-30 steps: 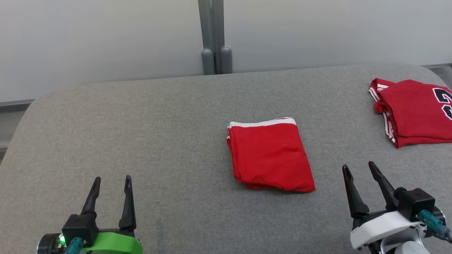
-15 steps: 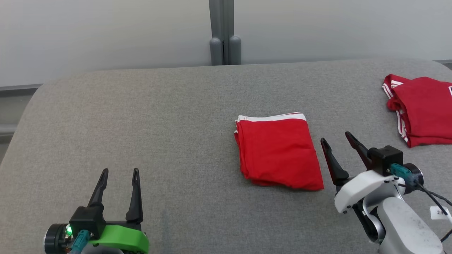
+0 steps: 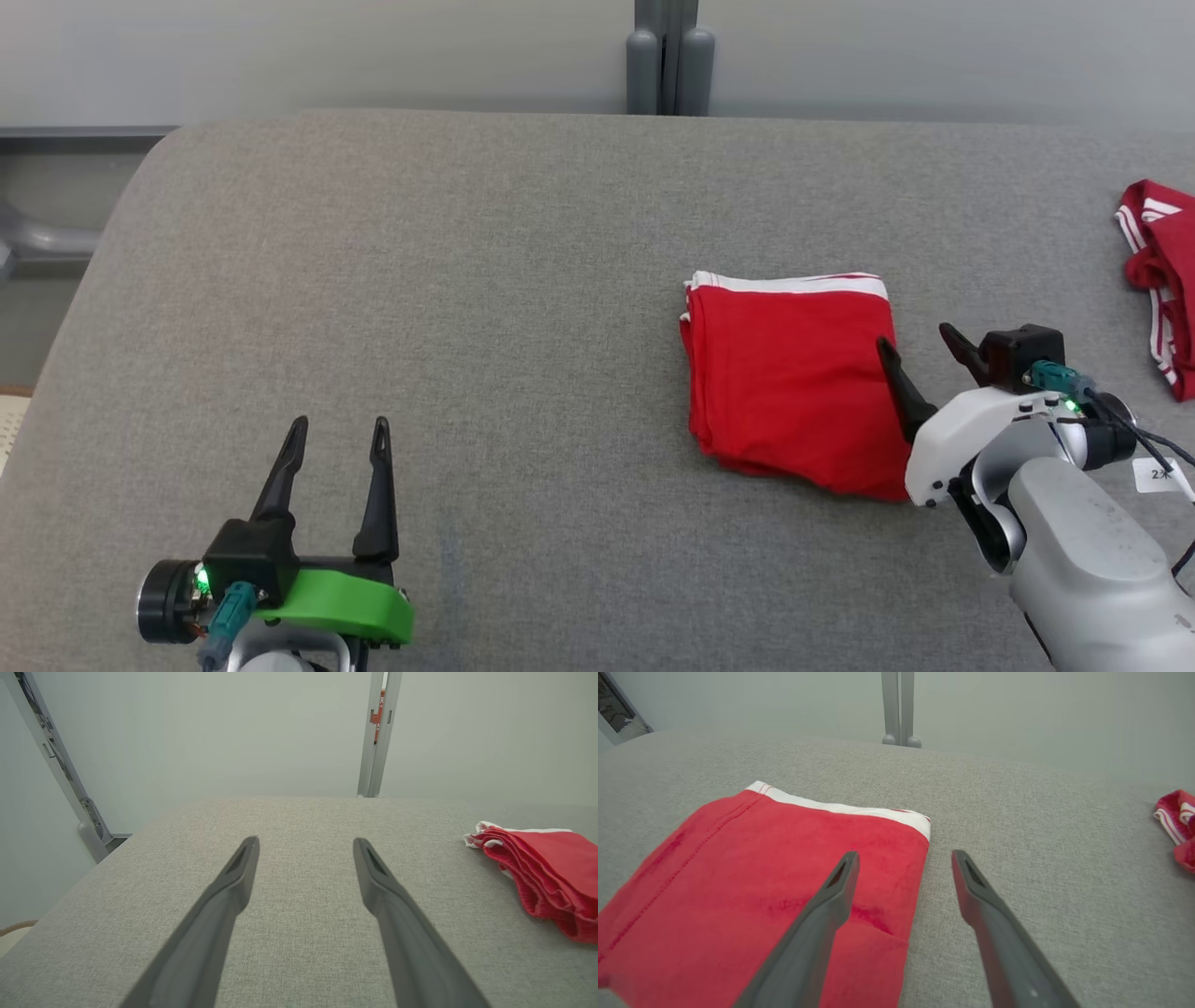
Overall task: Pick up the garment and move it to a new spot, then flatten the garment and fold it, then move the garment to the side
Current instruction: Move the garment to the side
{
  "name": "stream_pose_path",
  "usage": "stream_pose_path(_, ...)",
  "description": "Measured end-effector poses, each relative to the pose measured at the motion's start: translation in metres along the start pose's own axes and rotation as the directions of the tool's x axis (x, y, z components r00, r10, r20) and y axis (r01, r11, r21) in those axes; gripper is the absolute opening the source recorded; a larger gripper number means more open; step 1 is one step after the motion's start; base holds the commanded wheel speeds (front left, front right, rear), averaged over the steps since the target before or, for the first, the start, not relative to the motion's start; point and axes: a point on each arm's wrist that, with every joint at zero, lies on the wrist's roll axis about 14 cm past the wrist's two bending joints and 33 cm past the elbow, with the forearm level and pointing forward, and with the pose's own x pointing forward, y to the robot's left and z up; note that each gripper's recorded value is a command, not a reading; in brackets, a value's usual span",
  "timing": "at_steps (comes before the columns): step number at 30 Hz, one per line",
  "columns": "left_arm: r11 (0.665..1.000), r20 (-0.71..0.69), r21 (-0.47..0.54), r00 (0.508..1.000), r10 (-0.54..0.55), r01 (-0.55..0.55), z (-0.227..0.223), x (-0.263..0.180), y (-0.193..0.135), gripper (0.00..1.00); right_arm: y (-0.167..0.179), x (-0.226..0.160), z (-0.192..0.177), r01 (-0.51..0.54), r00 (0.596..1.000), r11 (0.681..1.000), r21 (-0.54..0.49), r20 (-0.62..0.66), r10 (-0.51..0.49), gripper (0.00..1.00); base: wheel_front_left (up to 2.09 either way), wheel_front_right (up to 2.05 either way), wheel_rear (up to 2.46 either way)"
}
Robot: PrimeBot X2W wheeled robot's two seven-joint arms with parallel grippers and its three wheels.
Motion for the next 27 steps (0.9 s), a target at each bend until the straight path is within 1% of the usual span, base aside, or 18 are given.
stream_pose_path(5,1.000,-0.019,0.001,1.000,0.017,-0.017,-0.006,0.004,0.005,1.00,-0.001,0.012,-0.030,0.010,0.996,0.999,0.040,-0.086,-0.006,1.00,0.00,0.00,0.00)
stream_pose_path(10,0.999,-0.041,0.005,0.998,0.038,-0.038,-0.013,0.005,0.010,1.00,0.010,0.015,-0.060,0.018,0.987,0.992,0.121,-0.159,0.001,1.00,0.00,0.00,0.00)
stream_pose_path(11,0.999,-0.045,0.005,0.998,0.040,-0.040,-0.015,0.006,0.010,1.00,0.012,0.016,-0.063,0.020,0.986,0.991,0.135,-0.166,0.003,0.94,0.00,0.00,0.00)
stream_pose_path(12,0.999,-0.048,0.005,0.998,0.041,-0.040,-0.015,0.006,0.010,1.00,0.013,0.016,-0.066,0.021,0.985,0.989,0.147,-0.172,0.004,0.40,0.00,0.00,0.00)
stream_pose_path(13,0.999,-0.050,0.005,0.998,0.041,-0.041,-0.016,0.006,0.010,1.00,0.016,0.016,-0.067,0.022,0.985,0.986,0.166,-0.174,0.007,0.00,0.00,0.00,0.00)
stream_pose_path(17,1.000,-0.048,0.003,0.999,0.026,-0.026,-0.016,0.010,0.005,1.00,0.017,0.016,-0.066,0.019,0.984,0.983,0.184,-0.175,0.013,0.00,0.00,0.00,0.00)
stream_pose_path(20,1.000,-0.045,0.001,0.999,0.012,-0.012,-0.016,0.014,0.000,1.00,0.011,0.016,-0.059,0.011,0.986,0.988,0.154,-0.164,0.015,0.00,0.00,0.00,0.00)
stream_pose_path(22,1.000,-0.049,-0.001,0.999,-0.001,0.001,-0.017,0.016,-0.004,1.00,0.001,0.018,-0.052,0.008,0.988,0.993,0.116,-0.154,0.010,0.00,0.00,0.00,0.00)
stream_pose_path(27,0.999,-0.045,-0.010,0.998,-0.054,0.053,-0.019,0.033,-0.022,1.00,-0.032,0.025,-0.030,-0.015,0.990,0.999,-0.039,-0.138,0.009,0.00,0.00,0.00,0.00)
